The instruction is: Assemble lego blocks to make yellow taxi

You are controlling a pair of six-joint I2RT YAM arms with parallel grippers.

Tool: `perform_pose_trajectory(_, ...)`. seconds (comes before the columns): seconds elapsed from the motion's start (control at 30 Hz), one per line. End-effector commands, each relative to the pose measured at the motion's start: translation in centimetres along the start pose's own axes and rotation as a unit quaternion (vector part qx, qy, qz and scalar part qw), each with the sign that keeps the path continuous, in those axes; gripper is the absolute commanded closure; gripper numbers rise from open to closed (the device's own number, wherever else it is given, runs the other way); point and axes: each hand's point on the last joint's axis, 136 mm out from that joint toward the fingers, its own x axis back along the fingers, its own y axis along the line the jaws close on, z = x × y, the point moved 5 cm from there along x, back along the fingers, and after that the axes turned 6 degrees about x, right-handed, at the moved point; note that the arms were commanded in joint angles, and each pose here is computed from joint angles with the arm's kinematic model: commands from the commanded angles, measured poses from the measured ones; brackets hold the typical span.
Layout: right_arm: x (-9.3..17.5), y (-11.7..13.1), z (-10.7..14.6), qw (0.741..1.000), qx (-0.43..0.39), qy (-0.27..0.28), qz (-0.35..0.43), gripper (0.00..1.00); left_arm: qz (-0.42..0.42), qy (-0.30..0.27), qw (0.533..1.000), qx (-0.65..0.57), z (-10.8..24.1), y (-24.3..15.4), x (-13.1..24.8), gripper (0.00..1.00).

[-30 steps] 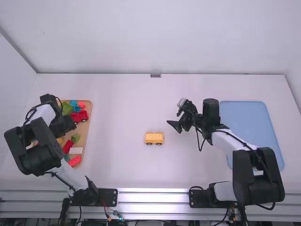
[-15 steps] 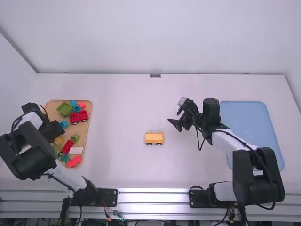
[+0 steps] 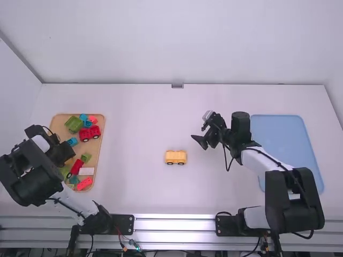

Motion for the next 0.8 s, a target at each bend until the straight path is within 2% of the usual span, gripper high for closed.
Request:
perform_pose_trajectory(0.0, 0.1, 0.0, -0.3, 1.0, 0.0, -0.003, 0.0, 0.01, -0.03, 0.003, 0.999, 0.021, 0.7, 0.8, -0.5, 0.47)
perform_pose_trajectory(0.17, 0.1, 0.0, -0.3, 1.0, 0.0, -0.003, 0.0, 0.02, -0.019, -0.018, 0.999, 0.023, 0.7, 0.6, -1.2, 0.48)
perform_pose_trajectory(0.27, 0.1, 0.0, -0.3, 1.0, -0.001, -0.002, 0.0, 0.01, -0.005, -0.033, 0.999, 0.024, 0.7, 0.3, -1.7, 0.56)
perform_pose_trajectory(0.53, 0.1, 0.0, -0.3, 1.0, -0.011, -0.003, 0.0, 0.01, 0.0, -0.05, 0.997, 0.065, 0.8, 0.4, -2.1, 0.83)
perform_pose_trajectory(0.63, 0.1, 0.0, -0.3, 1.0, -0.01, -0.004, 0.001, 0.01, 0.003, -0.054, 0.994, 0.098, 0.4, 0.2, -1.1, 0.89)
perform_pose_trajectory(0.77, 0.1, 0.0, -0.3, 1.0, -0.01, -0.004, 0.001, 0.01, 0.056, -0.082, 0.992, 0.077, -0.5, -2.1, 1.2, 0.92)
